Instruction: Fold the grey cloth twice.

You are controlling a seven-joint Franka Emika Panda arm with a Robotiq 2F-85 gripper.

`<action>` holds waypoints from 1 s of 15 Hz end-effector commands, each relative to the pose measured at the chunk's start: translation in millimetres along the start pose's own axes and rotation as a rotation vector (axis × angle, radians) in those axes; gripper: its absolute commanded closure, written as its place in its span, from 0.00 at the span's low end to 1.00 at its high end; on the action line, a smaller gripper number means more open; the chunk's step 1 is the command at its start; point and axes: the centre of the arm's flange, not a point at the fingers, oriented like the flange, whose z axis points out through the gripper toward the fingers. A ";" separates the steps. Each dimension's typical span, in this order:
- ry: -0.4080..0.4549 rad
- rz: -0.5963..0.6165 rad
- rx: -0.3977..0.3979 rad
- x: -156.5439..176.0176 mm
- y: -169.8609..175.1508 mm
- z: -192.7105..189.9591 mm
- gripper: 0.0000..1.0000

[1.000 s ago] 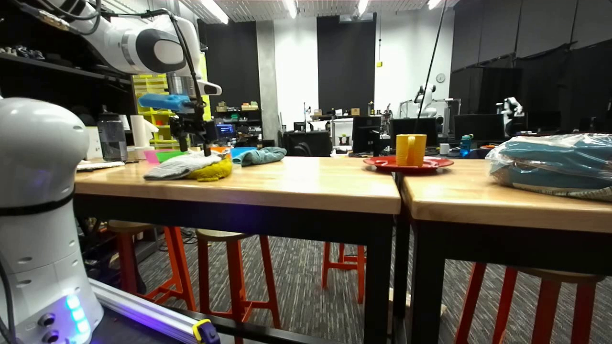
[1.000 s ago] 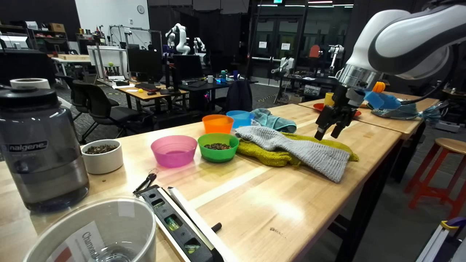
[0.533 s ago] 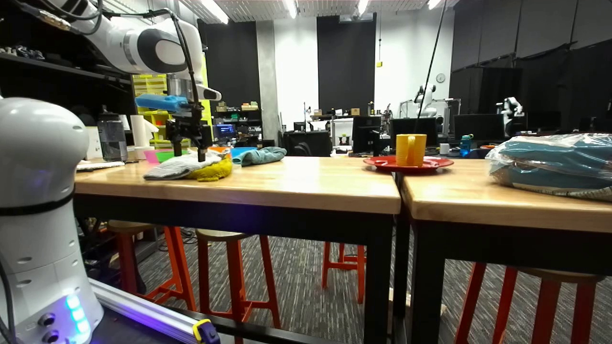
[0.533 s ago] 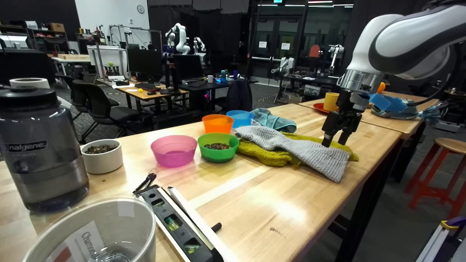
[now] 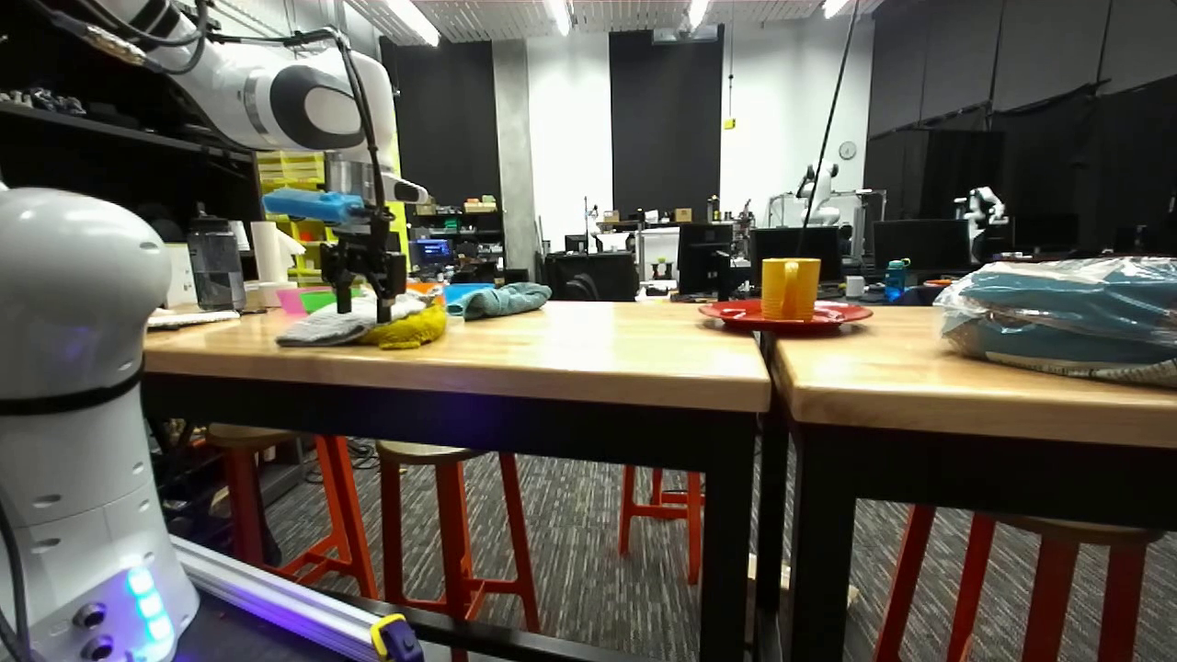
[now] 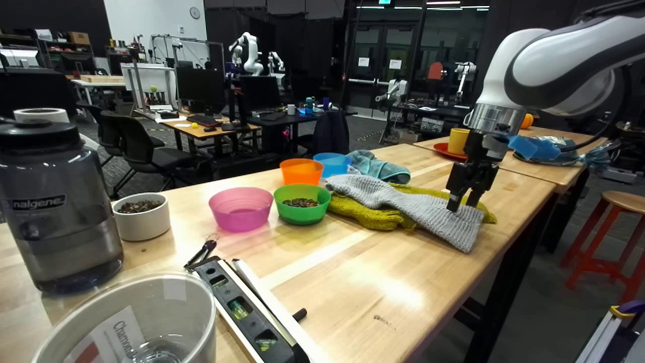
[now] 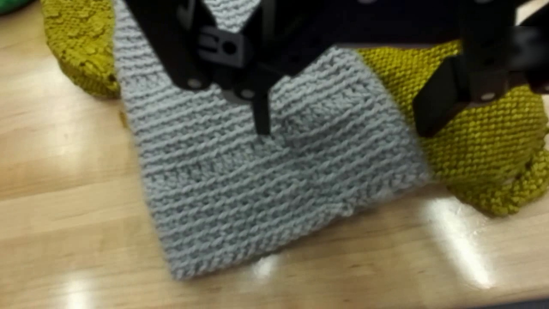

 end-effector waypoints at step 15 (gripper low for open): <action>-0.004 -0.066 0.025 13.1 12.6 -41.8 0.99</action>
